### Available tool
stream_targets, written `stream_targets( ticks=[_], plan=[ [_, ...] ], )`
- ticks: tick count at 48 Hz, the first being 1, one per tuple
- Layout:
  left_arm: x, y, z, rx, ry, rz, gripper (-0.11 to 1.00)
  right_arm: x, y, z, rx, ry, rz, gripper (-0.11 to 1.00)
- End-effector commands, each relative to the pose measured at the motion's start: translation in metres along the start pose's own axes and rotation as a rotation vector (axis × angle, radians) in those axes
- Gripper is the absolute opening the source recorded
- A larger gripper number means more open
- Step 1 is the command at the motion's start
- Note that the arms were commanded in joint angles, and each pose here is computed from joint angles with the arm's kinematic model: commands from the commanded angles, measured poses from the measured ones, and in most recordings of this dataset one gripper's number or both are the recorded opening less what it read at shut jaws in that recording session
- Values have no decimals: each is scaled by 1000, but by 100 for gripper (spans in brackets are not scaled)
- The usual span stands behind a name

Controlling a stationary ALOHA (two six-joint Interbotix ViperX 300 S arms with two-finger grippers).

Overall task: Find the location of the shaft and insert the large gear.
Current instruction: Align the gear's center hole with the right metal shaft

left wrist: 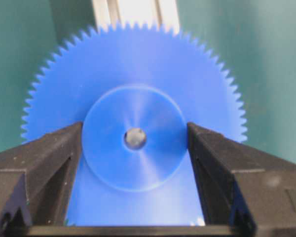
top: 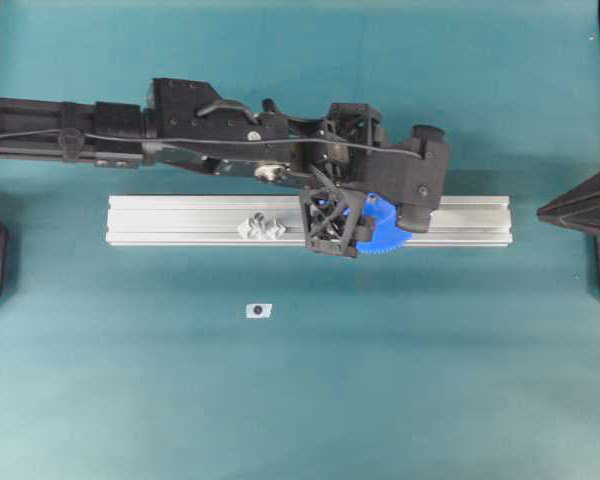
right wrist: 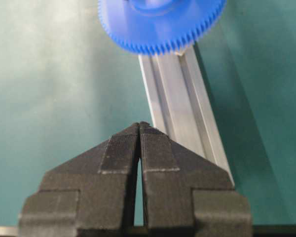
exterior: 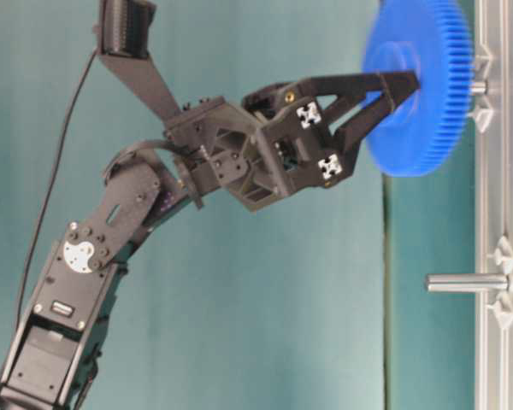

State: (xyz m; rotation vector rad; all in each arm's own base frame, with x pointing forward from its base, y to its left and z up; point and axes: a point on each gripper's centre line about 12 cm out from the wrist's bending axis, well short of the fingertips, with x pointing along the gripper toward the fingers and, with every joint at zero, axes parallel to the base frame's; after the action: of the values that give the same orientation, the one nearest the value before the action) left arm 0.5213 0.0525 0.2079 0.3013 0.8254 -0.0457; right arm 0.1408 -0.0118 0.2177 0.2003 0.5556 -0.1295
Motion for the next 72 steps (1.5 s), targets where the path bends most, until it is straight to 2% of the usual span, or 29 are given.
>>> stream_targets(
  ticks=[1,11,20,41,48,57,72],
  plan=[
    [-11,12,11,-9,-38,26,72,-1,0,4,9,-11,-1,6],
    [-9,21,4,-22,-8,30,72,0,0,2,10,-8,-3,6],
    [-10,32,-8,-44,65,23,72,0,-1,1,10,-7,-3,6],
    [-2,33,-15,-62,104,14,72,0,-1,1,12,-7,-5,6],
    [-5,31,-17,-72,132,2,72,0,-1,1,13,-7,-5,6],
    [-12,28,-17,-117,152,-6,72,0,-1,0,13,-7,-5,6],
    [-14,8,-11,-92,156,-33,72,1,-3,-2,17,-2,-13,6]
  ],
)
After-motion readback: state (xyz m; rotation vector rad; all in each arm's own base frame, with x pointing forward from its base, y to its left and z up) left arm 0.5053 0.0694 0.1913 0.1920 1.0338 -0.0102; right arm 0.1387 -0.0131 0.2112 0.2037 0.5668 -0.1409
